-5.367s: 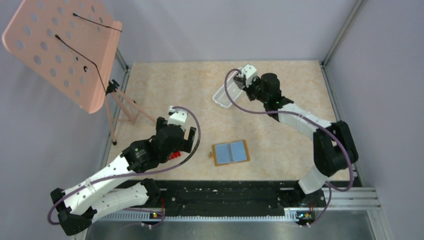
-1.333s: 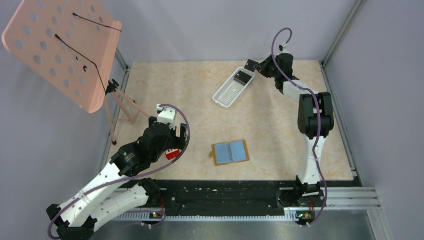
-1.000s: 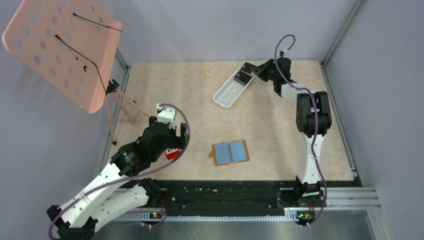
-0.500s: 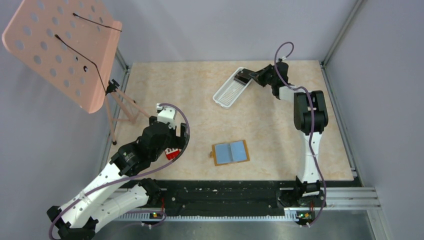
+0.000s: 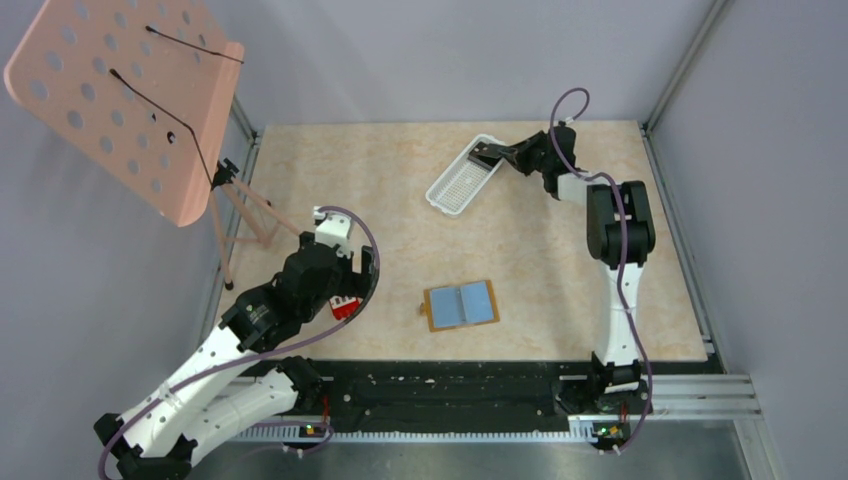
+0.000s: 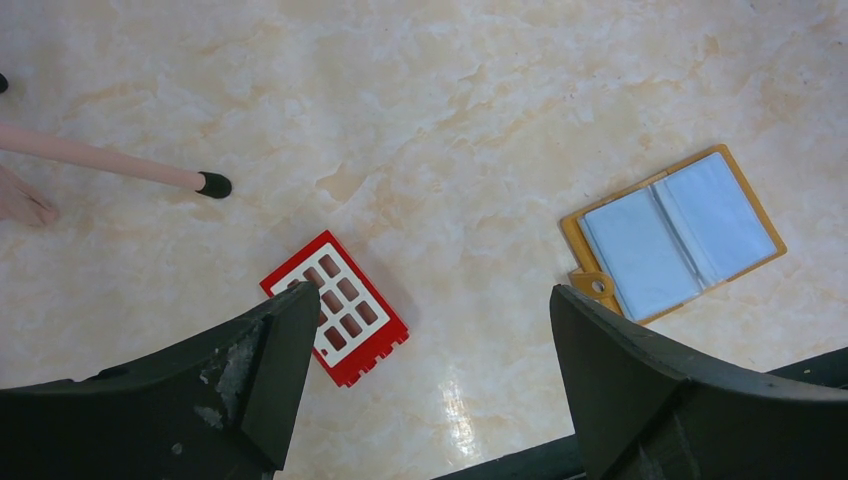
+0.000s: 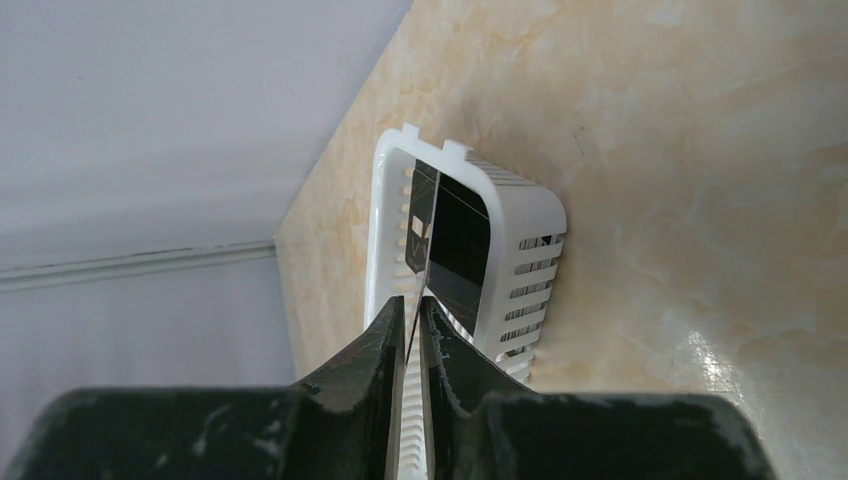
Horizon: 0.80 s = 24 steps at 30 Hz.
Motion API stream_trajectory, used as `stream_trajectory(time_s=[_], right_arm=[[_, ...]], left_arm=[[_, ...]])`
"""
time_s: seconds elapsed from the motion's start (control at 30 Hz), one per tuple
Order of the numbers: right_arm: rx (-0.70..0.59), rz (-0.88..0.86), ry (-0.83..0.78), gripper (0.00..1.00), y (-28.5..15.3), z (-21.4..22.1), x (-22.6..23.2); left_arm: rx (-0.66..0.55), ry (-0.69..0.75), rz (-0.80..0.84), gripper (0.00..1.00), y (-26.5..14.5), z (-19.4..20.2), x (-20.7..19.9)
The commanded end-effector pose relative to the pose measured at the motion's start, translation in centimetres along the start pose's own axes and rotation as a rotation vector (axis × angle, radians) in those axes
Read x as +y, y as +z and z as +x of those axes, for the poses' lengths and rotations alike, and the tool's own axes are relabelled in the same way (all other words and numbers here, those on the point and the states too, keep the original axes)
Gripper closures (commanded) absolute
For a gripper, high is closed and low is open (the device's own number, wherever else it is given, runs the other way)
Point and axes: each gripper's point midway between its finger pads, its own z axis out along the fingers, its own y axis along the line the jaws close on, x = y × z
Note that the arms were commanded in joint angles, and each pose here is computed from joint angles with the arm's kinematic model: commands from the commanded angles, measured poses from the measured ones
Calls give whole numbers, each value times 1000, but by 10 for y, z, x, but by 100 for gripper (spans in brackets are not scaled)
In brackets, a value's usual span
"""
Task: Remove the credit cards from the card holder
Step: Place the credit card in the storage box.
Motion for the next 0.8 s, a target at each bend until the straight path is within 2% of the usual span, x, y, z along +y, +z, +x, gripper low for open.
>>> stream_trajectory(time_s=[0.0,0.13,0.57,0.77], right_arm=[[-23,-12,28,88,7,-5,2],[-32,1,40,80,7,-7,0],[-48,22,37,81,3,-8,-3],[-56,38,26,77,-1,-9,-4]], left_arm=[[-48,-7,28,10,0,-9,-4],[-50,-12,35,10,-1,-10,-5],[-55,-13,54,10,0,-11,-7],[-58,-13,68,10,-1,-12,-8]])
